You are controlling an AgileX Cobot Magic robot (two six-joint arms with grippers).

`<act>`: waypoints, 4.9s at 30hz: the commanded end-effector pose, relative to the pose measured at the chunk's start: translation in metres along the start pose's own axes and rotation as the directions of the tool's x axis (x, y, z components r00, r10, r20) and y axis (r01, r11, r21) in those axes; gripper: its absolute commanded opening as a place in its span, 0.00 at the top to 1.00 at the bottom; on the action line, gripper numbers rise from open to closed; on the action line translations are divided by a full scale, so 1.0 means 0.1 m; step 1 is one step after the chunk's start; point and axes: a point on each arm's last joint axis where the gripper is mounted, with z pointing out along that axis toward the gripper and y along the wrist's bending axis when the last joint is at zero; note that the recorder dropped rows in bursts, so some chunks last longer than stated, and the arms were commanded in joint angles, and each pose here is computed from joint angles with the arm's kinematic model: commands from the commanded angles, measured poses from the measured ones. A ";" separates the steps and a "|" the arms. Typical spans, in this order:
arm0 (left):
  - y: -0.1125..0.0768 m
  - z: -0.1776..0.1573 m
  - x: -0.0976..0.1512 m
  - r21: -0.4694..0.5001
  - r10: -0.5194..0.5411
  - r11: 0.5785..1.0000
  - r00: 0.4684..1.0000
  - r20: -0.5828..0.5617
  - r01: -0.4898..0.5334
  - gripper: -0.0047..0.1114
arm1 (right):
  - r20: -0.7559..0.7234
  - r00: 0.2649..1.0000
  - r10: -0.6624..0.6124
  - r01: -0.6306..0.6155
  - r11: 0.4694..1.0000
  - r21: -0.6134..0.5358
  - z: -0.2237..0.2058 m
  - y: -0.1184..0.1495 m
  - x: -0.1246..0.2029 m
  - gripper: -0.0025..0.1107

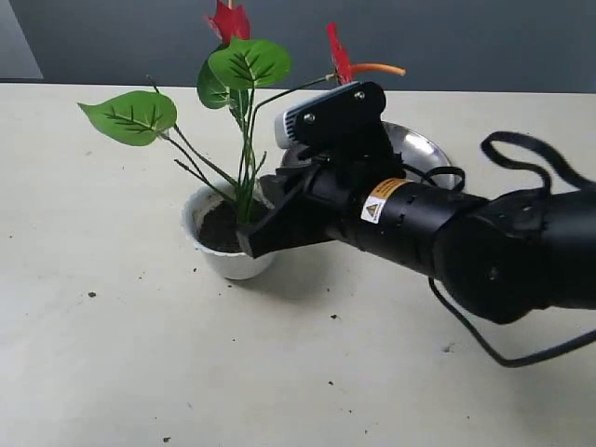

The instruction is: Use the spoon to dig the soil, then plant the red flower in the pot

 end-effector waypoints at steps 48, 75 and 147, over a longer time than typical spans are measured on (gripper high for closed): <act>0.00 0.00 -0.01 0.003 0.029 1.000 0.999 0.015 -0.029 0.95 | 0.405 0.910 0.089 -0.228 0.923 0.310 -1.90 -0.80 0.17 0.98; 0.00 0.00 -0.01 0.002 0.033 0.999 0.999 0.015 -0.033 0.95 | 0.340 0.920 0.196 -0.373 0.709 0.599 -2.30 -0.79 1.30 0.98; 0.00 0.00 -0.01 0.002 0.033 0.999 0.999 0.015 -0.033 0.95 | 0.348 0.926 0.148 -0.347 0.700 0.624 -2.34 -0.75 1.35 0.98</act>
